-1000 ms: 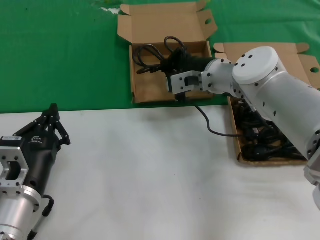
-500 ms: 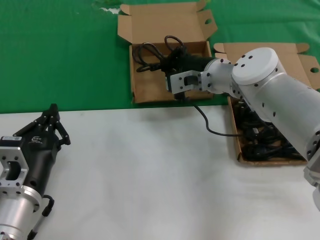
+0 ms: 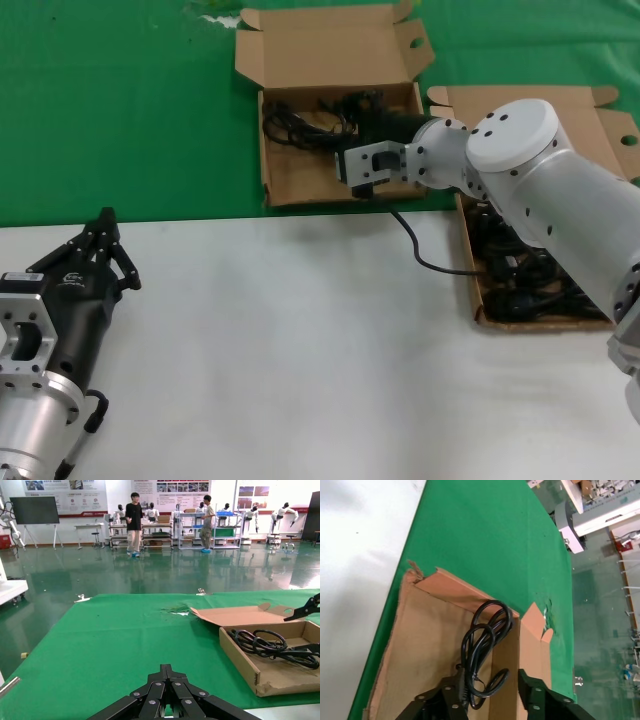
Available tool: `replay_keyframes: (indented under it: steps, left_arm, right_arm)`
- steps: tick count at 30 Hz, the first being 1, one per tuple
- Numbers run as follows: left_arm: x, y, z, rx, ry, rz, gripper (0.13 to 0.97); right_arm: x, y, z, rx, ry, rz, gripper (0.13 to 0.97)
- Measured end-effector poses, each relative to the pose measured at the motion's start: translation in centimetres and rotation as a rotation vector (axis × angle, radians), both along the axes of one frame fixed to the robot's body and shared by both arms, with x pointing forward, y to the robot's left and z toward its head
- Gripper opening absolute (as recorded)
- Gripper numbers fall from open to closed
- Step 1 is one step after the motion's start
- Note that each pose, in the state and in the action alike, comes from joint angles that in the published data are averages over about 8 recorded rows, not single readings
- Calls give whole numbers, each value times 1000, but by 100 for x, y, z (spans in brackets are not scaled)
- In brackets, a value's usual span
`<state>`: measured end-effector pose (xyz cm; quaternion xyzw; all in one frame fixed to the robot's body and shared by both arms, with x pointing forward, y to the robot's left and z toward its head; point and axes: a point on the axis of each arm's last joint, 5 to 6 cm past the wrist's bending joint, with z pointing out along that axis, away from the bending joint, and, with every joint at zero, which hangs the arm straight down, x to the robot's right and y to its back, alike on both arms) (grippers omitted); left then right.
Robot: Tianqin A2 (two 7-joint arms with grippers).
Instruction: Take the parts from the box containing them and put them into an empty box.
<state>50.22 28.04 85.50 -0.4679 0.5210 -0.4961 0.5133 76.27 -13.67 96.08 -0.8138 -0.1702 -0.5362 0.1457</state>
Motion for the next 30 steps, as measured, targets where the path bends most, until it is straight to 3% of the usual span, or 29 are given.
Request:
replay_keyframes:
  steps: [11,19,28,30]
  left_arm:
    - [0,0,0,0,0,0,139]
    - [0,0,0,0,0,0,139]
    - [0,0,0,0,0,0,139]
    - [0,0,0,0,0,0,139]
  right_arm:
    - [40,-63,93,91,-2,-36,498]
    - [88,-163,211,238,-1,-84,706]
    - [138,-340,346,414,-22,-136,858]
    - [145,-385,371,441,-28,-142,858]
